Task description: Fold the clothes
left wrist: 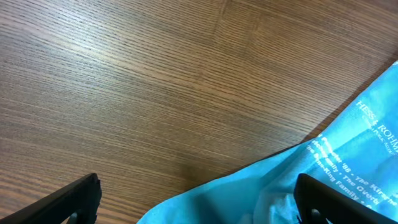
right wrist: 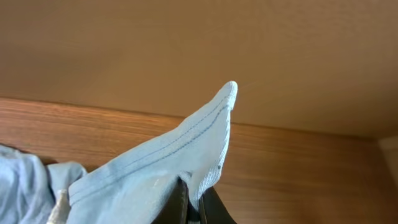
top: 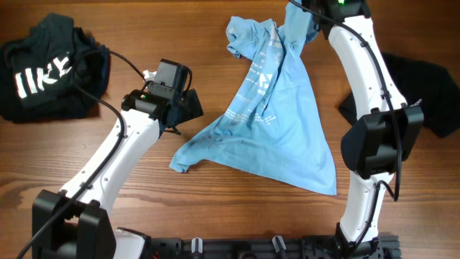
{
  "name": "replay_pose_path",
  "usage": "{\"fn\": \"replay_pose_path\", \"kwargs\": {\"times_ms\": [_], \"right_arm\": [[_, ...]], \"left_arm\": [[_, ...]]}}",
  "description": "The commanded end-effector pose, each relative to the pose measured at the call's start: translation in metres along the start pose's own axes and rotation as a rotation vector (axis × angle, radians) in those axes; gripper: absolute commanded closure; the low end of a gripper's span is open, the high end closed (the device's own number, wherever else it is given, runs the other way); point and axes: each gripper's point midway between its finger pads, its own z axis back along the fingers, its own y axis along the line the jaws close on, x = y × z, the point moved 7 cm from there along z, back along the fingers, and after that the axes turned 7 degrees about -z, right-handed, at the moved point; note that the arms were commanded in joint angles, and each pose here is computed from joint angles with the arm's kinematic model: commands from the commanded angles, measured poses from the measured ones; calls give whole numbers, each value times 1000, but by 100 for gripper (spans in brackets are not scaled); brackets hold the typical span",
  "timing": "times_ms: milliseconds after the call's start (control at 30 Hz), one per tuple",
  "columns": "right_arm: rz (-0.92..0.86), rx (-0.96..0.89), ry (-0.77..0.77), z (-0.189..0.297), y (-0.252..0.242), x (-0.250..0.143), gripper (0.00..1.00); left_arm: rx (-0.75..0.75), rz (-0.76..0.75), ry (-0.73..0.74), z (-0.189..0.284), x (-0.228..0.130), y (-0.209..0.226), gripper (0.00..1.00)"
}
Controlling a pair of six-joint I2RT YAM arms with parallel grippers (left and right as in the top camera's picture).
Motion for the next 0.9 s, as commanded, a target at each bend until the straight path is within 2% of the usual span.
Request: {"fn": "replay_pose_path", "kwargs": {"times_ms": [0,167,433,500,533,600,633,667,700,767,867], "right_arm": [[-56,-70,-27,9,-26,11,96],[-180,-161,13,-1,-65,0,96],[-223,-223,55,-7,-95,-10,95],[-238,-254,59,-6,-99,-11,68],[-237,-260,59,-6,-99,-11,49],[-237,-261,60,-6,-99,-12,42],[-237,-261,62,-6,-99,-12,34],[-237,-261,64,-6,-99,-12,13],[-245,-261,69,-6,-99,-13,0],[-262,-253,82,-4,-98,-15,0],[-268,-147,141,2,-87,-21,0]], "left_arm": [[22,-11,0,-3,1,3,1],[22,-11,0,-3,1,3,1],[19,-11,-3,-3,1,3,0],[17,-10,-6,-3,2,3,0],[17,-10,-7,-3,2,3,0],[18,-10,-6,-3,2,3,0],[18,-10,-6,-3,2,3,0],[18,-10,-7,-3,2,3,0],[16,-9,-9,-3,2,2,0],[9,-7,-22,-3,5,1,0],[-16,-3,-68,-4,13,-4,0]]}}
